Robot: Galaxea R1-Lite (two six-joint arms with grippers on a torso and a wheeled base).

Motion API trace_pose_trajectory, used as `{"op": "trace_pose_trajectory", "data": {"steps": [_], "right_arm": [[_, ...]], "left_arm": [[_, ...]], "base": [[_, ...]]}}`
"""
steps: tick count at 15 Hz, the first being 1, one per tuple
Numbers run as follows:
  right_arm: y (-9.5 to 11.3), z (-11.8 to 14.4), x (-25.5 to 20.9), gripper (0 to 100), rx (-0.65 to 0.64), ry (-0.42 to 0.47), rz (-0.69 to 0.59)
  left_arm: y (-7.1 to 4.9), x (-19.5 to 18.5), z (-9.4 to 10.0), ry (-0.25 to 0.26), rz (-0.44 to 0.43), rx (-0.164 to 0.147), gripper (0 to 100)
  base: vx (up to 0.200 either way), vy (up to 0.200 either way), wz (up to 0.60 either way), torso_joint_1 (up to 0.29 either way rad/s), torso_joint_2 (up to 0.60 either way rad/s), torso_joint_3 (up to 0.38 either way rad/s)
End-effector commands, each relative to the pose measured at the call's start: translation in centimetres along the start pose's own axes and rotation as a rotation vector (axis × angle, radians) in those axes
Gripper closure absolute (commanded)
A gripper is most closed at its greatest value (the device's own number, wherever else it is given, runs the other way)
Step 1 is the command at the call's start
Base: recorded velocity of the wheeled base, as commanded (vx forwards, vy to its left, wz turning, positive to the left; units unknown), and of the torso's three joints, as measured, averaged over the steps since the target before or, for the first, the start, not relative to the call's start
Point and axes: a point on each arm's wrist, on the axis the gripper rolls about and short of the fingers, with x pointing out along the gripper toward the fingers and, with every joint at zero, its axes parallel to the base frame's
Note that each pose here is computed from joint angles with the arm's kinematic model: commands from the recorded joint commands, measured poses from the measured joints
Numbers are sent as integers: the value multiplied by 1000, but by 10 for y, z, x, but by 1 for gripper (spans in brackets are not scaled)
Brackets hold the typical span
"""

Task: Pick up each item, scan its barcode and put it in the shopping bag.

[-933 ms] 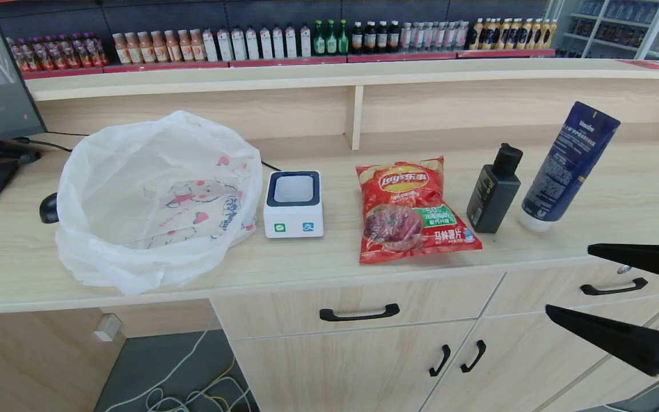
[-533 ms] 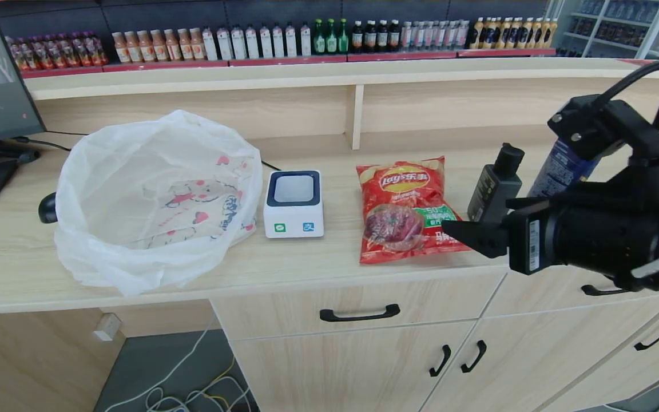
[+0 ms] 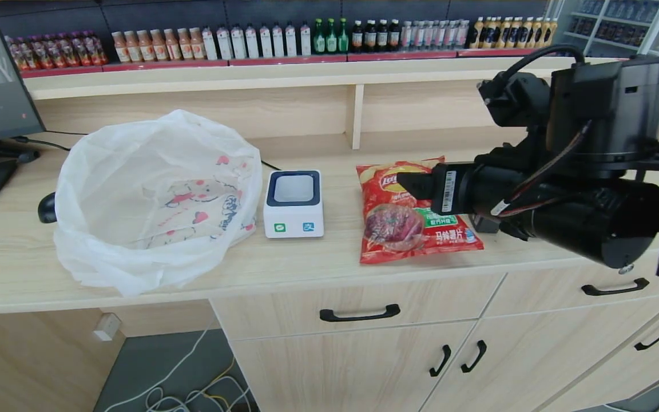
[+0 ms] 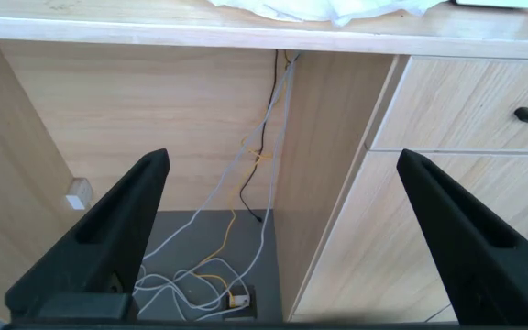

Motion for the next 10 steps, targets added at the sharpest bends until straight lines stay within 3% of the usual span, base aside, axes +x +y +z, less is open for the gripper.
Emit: {"op": "trace_pose_trajectory", "data": {"steps": [1, 4, 10], "right_arm": [[7, -9, 20, 0, -12, 29, -5], [8, 3, 32, 0, 0, 3, -46], [12, 4, 57, 0, -3, 31, -65]], "left_arm": [[0, 0, 0, -1, 0, 0, 0], [0, 0, 0, -1, 2, 0, 0], [0, 0, 0, -1, 2, 0, 0]], "base": [[0, 0, 0, 0, 0, 0], [0, 0, 0, 0, 0, 0], [0, 0, 0, 0, 0, 0]]}}
